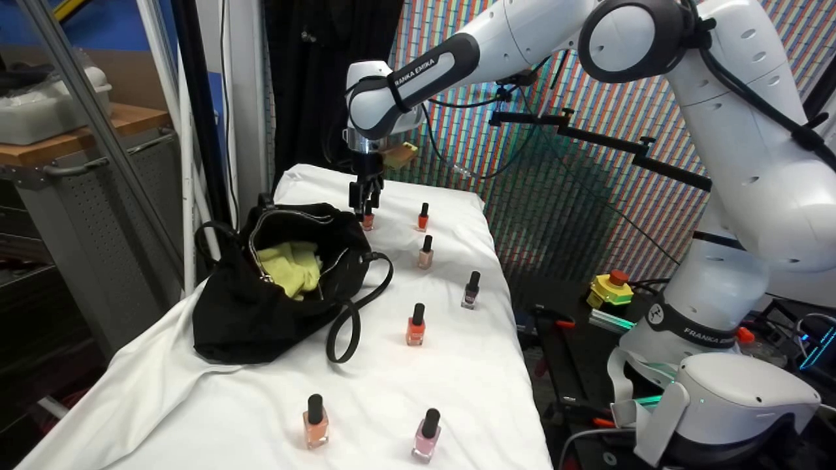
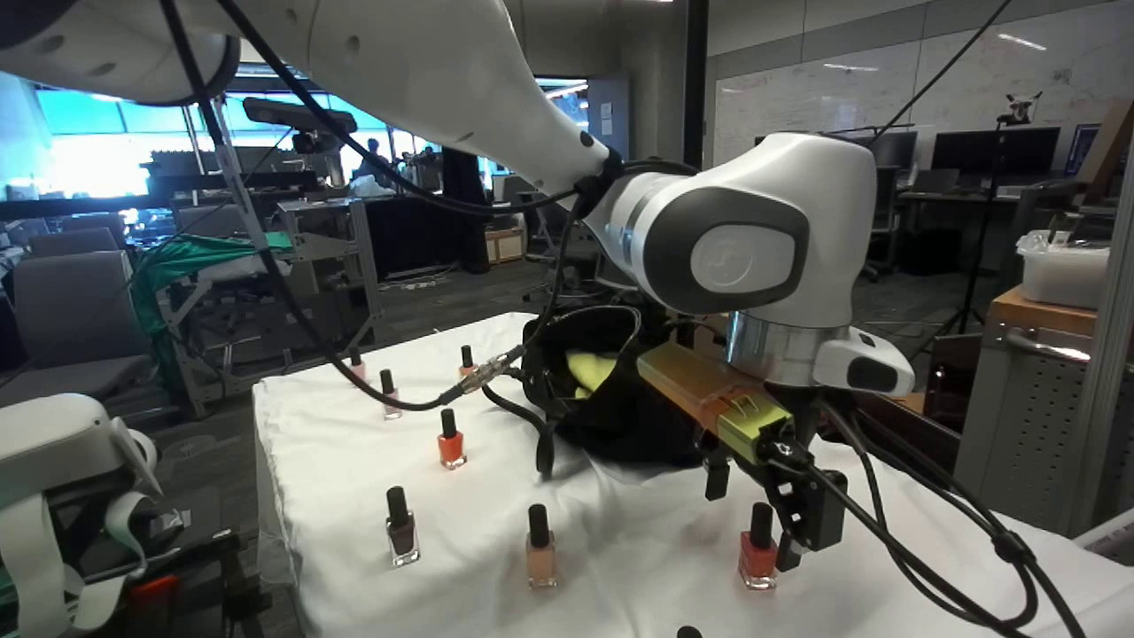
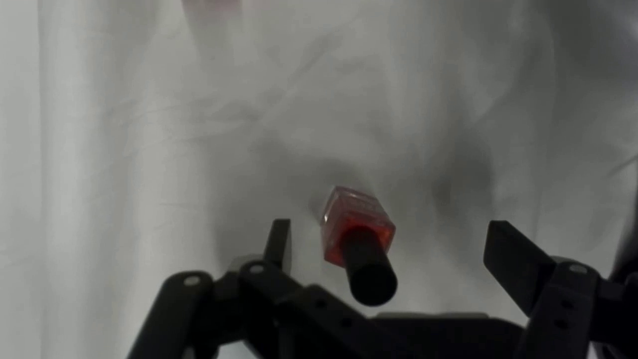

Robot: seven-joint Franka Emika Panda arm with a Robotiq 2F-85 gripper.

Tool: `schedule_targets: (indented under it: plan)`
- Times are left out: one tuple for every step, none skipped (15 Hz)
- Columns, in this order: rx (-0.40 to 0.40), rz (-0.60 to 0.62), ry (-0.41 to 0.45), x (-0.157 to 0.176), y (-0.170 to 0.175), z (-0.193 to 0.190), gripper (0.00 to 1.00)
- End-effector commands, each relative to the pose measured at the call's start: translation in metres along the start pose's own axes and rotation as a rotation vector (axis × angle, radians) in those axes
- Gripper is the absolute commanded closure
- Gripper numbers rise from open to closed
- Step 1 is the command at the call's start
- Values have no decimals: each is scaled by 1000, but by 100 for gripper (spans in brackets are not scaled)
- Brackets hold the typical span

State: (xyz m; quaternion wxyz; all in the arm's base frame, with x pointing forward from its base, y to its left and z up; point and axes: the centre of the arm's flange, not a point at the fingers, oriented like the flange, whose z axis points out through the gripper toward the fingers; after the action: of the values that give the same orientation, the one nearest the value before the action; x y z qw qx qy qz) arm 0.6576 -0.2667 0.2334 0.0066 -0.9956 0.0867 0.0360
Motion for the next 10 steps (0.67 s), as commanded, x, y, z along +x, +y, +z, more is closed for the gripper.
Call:
schedule_targets:
  plan:
    - [-7,23,-22,17,4,10,0]
    - [-3,26,-28,17,5,14,0]
    - [-6,31,-30,17,5,19,0]
    - [-9,35,-33,17,6,23,0]
    - [-6,42,-35,17,7,27,0]
    - [-7,49,-37,17,8,30,0]
    - [-10,57,-34,18,8,28,0]
    - [-11,61,-33,19,8,29,0]
    - [-12,65,-32,19,8,29,0]
    - [-13,69,-31,19,8,29,0]
